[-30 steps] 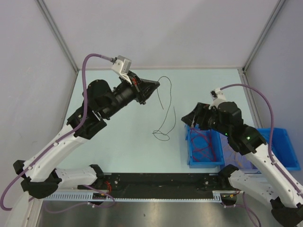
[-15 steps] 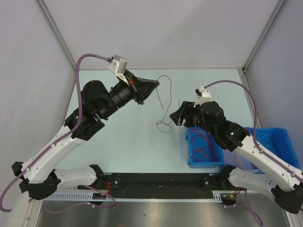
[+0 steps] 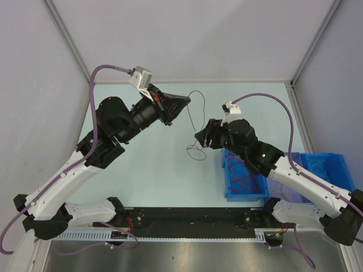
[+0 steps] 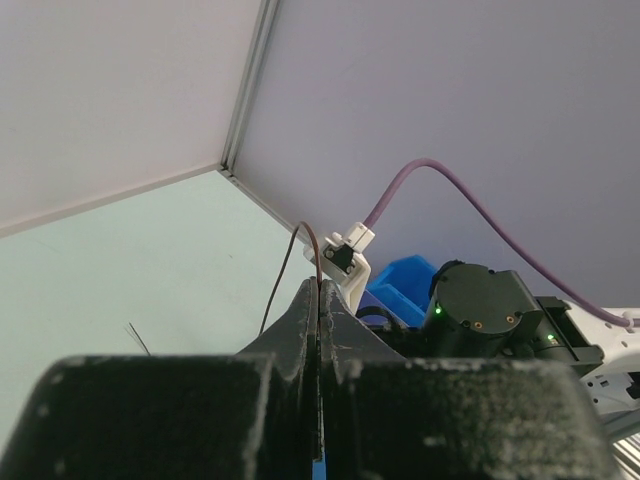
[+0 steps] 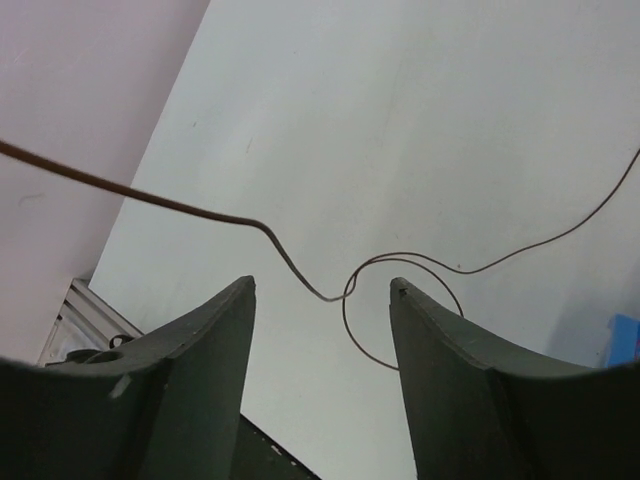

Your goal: Untangle the cables

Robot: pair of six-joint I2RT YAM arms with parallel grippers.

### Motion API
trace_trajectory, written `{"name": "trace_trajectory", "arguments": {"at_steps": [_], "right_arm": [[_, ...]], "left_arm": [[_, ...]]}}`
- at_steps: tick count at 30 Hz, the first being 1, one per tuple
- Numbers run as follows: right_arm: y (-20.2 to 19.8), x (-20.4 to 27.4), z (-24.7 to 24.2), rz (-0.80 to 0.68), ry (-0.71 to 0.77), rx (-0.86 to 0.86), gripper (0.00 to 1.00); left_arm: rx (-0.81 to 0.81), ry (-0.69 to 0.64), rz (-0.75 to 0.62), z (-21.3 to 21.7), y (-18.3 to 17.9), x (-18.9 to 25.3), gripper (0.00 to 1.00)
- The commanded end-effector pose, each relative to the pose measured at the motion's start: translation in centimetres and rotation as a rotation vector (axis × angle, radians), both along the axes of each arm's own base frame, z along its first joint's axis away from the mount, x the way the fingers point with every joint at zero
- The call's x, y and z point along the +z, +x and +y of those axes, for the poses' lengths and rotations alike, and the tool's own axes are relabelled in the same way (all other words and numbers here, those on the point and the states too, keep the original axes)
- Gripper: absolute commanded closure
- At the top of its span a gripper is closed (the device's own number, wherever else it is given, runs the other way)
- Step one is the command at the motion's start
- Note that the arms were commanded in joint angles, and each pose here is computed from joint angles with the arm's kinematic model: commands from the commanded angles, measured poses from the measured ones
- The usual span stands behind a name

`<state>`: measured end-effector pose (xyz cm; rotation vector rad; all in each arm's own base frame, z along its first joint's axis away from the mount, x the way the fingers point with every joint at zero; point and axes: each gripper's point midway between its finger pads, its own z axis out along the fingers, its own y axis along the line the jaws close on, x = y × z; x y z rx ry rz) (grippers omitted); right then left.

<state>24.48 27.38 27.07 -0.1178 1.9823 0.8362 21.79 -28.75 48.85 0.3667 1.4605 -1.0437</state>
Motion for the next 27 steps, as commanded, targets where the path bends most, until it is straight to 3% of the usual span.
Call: {"name": "trace_trajectory", "arguments": {"at_steps": [1,7,10,12,16,19,20,21,23,27], "right_arm": [[1.3,1.8,0.5,-0.073,0.041,-0.038,0.44],[2.0,1.7,0.6,-0.084,0.040,-0.058,0.66],[2.2,1.3,0.7,-0.080,0.028,-0.064,0.81],[2.1,1.5,0.9,-0.084,0.034,-0.057,0.99],[1.7,2.8,0.2,-0.103,0.063,-0.063,1.00],[0.8,4.9,-0.7,-0.131,0.093,-0.060,1.00],[0.5,6.4,-0.9,-0.153,0.111,-0.052,1.00],[0.2,7.1,-1.0,-0.161,0.117,-0.045,1.00],[-0.5,9.2,-1.7,-0.183,0.136,-0.037,1.00],[-1.5,11.9,-2.7,-0.218,0.165,-0.028,1.00]], "left_arm": [[-0.017,-0.063,-0.037,0.8,-0.9,2.0,1.00],[-0.013,-0.060,-0.033,0.8,-0.9,1.6,1.00],[-0.007,-0.069,-0.037,1.1,-1.0,1.7,1.00],[-0.003,-0.074,-0.040,1.3,-1.0,1.8,1.00],[0.014,-0.061,-0.034,1.5,-0.8,1.3,0.99],[0.016,-0.013,-0.009,1.3,-0.5,-0.3,0.50],[0.043,0.007,0.009,1.5,-0.1,-1.2,0.23],[0.052,0.021,0.018,1.5,0.0,-1.9,0.13],[0.075,0.056,0.059,1.8,0.4,-4.2,0.01],[0.109,0.100,0.132,2.5,0.4,-8.7,0.00]]}}
